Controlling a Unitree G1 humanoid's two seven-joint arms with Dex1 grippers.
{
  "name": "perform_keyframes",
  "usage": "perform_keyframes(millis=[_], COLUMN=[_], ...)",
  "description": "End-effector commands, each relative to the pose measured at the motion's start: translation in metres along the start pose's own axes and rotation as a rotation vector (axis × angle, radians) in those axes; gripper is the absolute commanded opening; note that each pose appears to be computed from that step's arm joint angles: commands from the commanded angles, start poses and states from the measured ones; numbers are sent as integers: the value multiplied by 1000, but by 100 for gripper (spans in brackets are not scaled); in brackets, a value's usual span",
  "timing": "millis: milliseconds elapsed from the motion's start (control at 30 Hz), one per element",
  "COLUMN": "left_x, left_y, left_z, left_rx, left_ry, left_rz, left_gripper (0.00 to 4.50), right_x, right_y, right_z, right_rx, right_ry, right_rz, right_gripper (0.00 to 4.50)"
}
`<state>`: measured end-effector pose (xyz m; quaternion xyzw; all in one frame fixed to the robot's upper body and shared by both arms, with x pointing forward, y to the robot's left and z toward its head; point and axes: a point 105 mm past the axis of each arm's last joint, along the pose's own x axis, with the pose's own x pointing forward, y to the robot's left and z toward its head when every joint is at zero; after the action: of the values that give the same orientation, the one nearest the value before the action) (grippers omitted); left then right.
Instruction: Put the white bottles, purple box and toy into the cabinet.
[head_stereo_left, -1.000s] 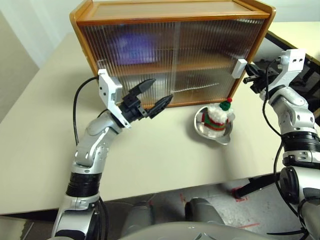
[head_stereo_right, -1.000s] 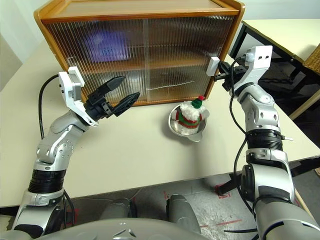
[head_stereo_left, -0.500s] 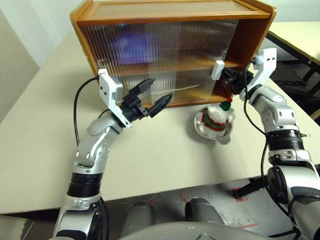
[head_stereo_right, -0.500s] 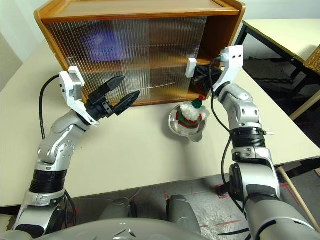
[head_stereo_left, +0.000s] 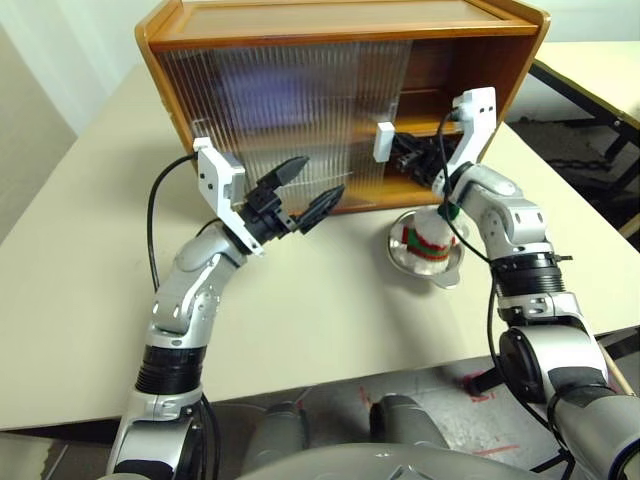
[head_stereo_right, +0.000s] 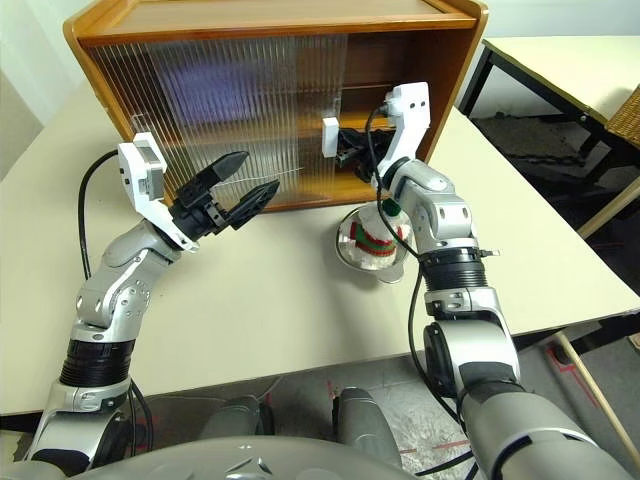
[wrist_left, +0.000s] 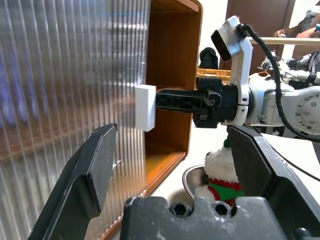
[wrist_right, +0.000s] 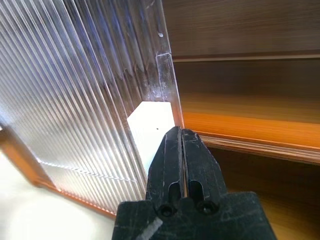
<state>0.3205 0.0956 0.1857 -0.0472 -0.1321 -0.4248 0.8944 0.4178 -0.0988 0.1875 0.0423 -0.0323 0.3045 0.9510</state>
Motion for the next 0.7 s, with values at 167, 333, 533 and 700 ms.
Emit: perform_keyframes(millis=[167, 333, 533, 700], left_x=[-3, -2, -2, 3], left_y=[1, 2, 2, -1], left_z=[-1, 0, -1, -4], left_rx=[9, 13, 10, -4], left_ry=[10, 7, 6, 4], left_rz=[15, 23, 19, -4], left_gripper=[450, 450, 450, 450], right_x=[15, 19, 9, -10], right_y=[31, 41, 24, 2], right_z=[9, 7, 10, 20], right_rx=[5, 14, -14, -59], right_ry=[-19, -19, -21, -25], right_rz=[89, 109, 64, 6], right_gripper=[4, 4, 4, 4])
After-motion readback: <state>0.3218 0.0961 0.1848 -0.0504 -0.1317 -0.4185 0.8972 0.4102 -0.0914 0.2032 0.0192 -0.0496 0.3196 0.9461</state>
